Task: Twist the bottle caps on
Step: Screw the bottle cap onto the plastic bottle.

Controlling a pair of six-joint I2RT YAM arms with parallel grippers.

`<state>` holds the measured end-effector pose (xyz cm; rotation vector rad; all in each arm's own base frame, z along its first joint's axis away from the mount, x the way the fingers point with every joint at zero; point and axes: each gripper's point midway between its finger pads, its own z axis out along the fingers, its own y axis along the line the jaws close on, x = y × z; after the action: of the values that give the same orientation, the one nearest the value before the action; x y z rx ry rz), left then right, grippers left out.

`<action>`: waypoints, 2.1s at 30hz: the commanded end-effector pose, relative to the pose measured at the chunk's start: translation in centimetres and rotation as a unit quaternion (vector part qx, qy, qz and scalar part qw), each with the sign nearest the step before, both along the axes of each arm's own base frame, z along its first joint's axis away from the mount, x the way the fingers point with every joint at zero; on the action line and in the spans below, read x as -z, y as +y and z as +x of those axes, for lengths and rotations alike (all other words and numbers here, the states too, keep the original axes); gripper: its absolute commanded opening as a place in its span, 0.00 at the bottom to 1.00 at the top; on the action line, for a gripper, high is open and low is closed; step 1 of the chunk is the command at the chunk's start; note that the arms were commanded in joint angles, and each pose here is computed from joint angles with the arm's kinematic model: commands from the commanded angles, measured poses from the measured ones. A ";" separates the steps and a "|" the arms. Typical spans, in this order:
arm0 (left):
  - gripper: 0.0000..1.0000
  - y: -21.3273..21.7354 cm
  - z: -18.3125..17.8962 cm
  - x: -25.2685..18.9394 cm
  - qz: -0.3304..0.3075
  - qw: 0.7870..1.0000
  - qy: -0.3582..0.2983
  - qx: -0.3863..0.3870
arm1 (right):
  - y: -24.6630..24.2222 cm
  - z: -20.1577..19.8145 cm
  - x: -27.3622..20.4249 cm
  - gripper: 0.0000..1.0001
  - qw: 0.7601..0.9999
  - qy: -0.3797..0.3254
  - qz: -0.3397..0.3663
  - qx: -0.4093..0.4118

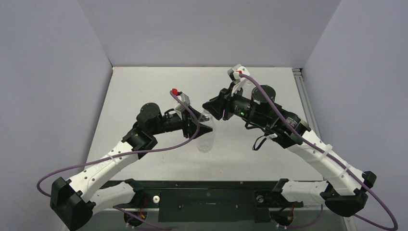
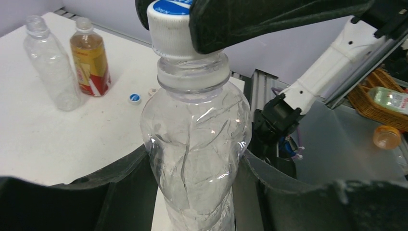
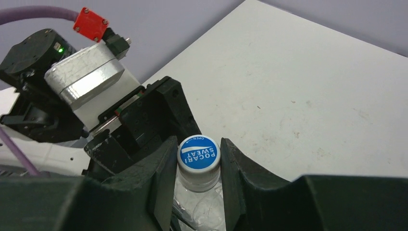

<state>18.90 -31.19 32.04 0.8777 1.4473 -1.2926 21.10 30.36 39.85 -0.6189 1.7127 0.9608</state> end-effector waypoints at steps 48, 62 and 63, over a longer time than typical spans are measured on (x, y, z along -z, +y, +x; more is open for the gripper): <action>0.00 2.3 9.8 -3.6 -0.005 0.957 -0.081 -0.279 | -0.8 3.2 1.4 0.60 0.965 0.046 -0.087 0.243; 0.00 0.8 5.5 -2.7 0.008 0.983 -0.091 -0.161 | -2.6 0.3 -2.7 0.82 0.997 -0.001 0.006 0.082; 0.00 0.6 4.8 -2.7 0.006 0.985 -0.091 -0.143 | -2.8 0.5 -3.0 0.83 0.997 -0.003 0.014 0.070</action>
<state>26.31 -29.93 33.05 0.6413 1.4708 -0.8640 22.92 26.74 39.43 -0.3569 1.8584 0.6972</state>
